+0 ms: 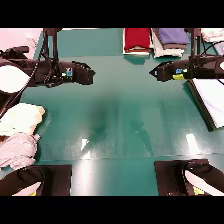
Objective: Fold the shirts.
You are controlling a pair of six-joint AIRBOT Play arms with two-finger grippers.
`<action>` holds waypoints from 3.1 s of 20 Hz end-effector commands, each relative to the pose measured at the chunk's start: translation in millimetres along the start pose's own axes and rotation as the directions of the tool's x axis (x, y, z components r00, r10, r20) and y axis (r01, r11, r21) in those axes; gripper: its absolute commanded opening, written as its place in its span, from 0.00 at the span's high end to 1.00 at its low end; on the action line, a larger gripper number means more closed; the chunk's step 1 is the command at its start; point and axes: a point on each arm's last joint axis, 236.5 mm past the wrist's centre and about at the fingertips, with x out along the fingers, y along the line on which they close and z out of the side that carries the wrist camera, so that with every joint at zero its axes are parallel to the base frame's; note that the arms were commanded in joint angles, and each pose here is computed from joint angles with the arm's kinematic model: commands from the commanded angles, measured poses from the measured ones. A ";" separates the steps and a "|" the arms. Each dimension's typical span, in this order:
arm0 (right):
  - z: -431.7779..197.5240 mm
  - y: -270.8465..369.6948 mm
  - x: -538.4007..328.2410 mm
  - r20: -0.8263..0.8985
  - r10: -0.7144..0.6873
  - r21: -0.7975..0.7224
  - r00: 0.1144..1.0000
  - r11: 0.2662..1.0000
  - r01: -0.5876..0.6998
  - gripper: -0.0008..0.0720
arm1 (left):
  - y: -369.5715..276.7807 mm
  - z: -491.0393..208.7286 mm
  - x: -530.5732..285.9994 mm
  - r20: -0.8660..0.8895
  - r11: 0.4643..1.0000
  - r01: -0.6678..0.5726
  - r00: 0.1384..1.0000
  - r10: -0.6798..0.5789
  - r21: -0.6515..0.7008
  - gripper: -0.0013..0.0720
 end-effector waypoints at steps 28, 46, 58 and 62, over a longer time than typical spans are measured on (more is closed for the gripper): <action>-4.9 2.1 0.1 -0.021 0.007 0.001 1.000 1.000 -0.007 0.97 | 334.3 -219.1 -124.3 -0.506 0.637 -0.771 0.557 0.658 -0.020 0.04; 70.6 33.7 -57.6 0.199 0.026 -0.093 0.980 0.996 -0.008 0.97 | 235.8 14.8 -193.7 0.080 0.688 -0.725 0.687 0.722 0.019 0.94; 162.3 22.2 -195.3 0.518 -0.095 -0.110 0.850 0.978 0.177 0.97 | -42.9 48.5 -45.5 0.090 0.894 -0.140 0.990 0.112 0.426 0.94; 154.8 12.3 -198.8 0.488 -0.127 -0.095 0.863 0.976 0.198 0.97 | -141.5 -32.2 54.7 -0.123 0.826 0.154 0.987 -0.103 0.542 0.92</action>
